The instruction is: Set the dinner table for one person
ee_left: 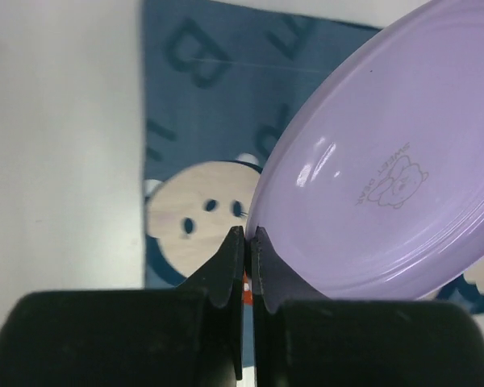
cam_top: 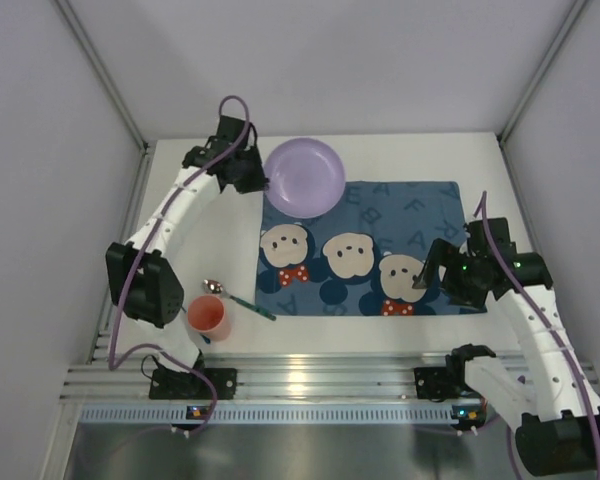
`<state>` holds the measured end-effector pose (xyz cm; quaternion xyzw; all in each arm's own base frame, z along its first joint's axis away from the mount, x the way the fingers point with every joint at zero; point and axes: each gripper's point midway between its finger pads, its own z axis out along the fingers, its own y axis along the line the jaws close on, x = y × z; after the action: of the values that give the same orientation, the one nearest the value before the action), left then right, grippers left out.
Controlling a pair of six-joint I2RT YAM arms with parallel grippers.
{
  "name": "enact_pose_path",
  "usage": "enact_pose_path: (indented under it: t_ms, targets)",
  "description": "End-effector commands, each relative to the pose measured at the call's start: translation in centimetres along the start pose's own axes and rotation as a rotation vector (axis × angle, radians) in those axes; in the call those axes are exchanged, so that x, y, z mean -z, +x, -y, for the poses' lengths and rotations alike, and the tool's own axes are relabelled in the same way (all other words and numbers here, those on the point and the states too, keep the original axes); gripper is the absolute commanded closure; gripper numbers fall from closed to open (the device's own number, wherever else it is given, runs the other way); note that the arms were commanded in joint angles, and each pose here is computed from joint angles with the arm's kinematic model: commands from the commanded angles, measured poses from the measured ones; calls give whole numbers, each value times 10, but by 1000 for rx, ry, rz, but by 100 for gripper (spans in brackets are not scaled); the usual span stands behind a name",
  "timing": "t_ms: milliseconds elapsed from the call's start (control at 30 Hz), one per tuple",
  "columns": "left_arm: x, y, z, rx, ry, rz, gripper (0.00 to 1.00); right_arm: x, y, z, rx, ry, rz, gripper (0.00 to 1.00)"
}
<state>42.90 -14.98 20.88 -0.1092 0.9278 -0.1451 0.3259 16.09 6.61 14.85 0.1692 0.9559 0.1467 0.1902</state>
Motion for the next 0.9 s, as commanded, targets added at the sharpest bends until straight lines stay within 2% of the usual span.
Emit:
enact_pose_path:
  t_ms: [0, 133, 300, 400, 567, 600, 633, 700, 733, 767, 800, 867]
  targets:
    - [-9, 24, 58, -32, 139, -54, 100, 4, 1, 1, -2, -11, 23, 0]
    - [-40, 71, 97, -111, 215, -162, 100, 7, 6, 4, 1, -11, 23, 0]
    - [-63, 105, 142, -175, 310, -236, 100, 11, 17, 9, 1, -10, 24, 0]
    - [-79, 125, 152, -187, 313, -286, 100, 14, 23, 12, 1, -9, 29, 0]
    - [-97, 150, 146, -194, 266, -347, 100, 17, 32, 17, -4, -2, 31, 0]
    - [-98, 153, 143, -197, 256, -355, 93, 16, 34, 18, -8, -1, 30, 0]
    - [-96, 154, 141, -205, 254, -359, 76, 16, 35, 19, -6, -3, 31, 0]
    - [-93, 157, 135, -213, 239, -364, 52, 15, 38, 20, -7, -3, 26, 0]
    - [-85, 149, 133, -221, 231, -337, 45, 15, 38, 20, -9, -3, 23, 0]
    - [-81, 147, 131, -225, 219, -326, 33, 14, 39, 19, -9, -8, 20, 0]
    - [-74, 141, 130, -226, 212, -310, 27, 14, 39, 19, -7, -9, 19, 0]
    - [-49, 120, 124, -232, 172, -246, 3, 15, 36, 17, -5, -12, 21, 0]
